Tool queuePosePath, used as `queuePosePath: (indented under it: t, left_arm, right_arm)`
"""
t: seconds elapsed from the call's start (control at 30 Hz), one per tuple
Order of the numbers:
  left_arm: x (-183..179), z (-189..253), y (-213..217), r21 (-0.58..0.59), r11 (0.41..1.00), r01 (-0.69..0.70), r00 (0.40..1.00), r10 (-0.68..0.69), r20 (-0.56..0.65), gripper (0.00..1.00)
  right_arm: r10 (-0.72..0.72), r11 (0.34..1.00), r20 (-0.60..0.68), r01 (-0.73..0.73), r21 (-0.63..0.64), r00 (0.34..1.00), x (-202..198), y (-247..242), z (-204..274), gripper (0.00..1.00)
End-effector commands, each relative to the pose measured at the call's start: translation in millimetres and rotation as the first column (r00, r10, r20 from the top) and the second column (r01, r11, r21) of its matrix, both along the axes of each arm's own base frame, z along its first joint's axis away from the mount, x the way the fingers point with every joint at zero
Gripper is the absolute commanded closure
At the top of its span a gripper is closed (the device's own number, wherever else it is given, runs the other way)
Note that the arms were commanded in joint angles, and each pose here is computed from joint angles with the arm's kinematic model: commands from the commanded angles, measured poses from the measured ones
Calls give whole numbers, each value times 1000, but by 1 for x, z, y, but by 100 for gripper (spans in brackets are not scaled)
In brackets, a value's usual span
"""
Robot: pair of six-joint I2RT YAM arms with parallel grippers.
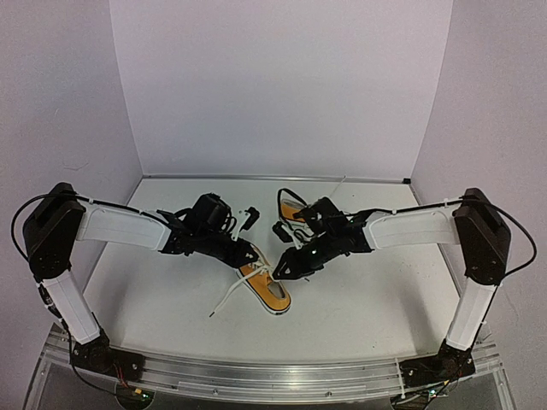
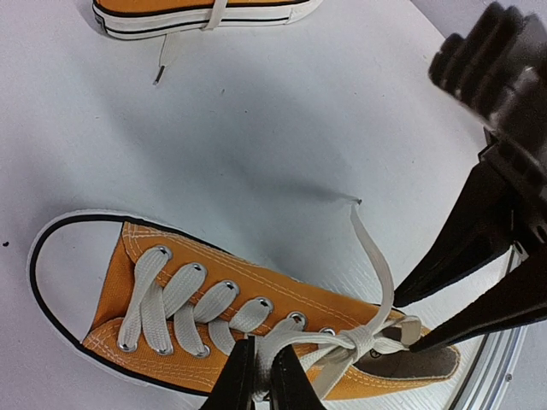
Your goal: Tie the shoes
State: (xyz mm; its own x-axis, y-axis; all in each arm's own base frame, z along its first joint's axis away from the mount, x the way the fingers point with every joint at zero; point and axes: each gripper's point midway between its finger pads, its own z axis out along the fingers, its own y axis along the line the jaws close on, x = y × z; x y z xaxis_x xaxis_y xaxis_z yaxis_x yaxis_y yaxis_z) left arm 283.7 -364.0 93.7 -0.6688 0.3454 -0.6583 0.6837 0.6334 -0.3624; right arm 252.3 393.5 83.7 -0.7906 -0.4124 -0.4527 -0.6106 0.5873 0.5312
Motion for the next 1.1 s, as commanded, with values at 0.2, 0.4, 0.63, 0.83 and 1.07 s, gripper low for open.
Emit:
queuePosePath:
  t: [0.2, 0.4, 0.63, 0.83, 1.07]
  left_arm:
    - [2, 23, -2, -52, 999, 10, 999, -8, 48, 92]
    - [7, 21, 4, -25, 1000, -15, 998, 17, 64, 99]
    - [16, 19, 18, -6, 997, -71, 995, 72, 68, 100]
    - [23, 17, 31, 7, 994, -111, 992, 110, 62, 100]
    - [22, 16, 27, -4, 996, -94, 994, 94, 50, 100]
  right_arm:
    - [-7, 1000, 49, 7, 2, 999, 13, 10, 5, 87]
    - [-22, 1000, 60, 23, -14, 998, 8, -1, 8, 100]
    - [-42, 998, 60, 45, -53, 997, 0, -20, 0, 100]
    - [-58, 995, 56, 63, -82, 997, -4, -33, -7, 100]
    - [-69, 994, 62, 74, -81, 996, 0, -37, -4, 100]
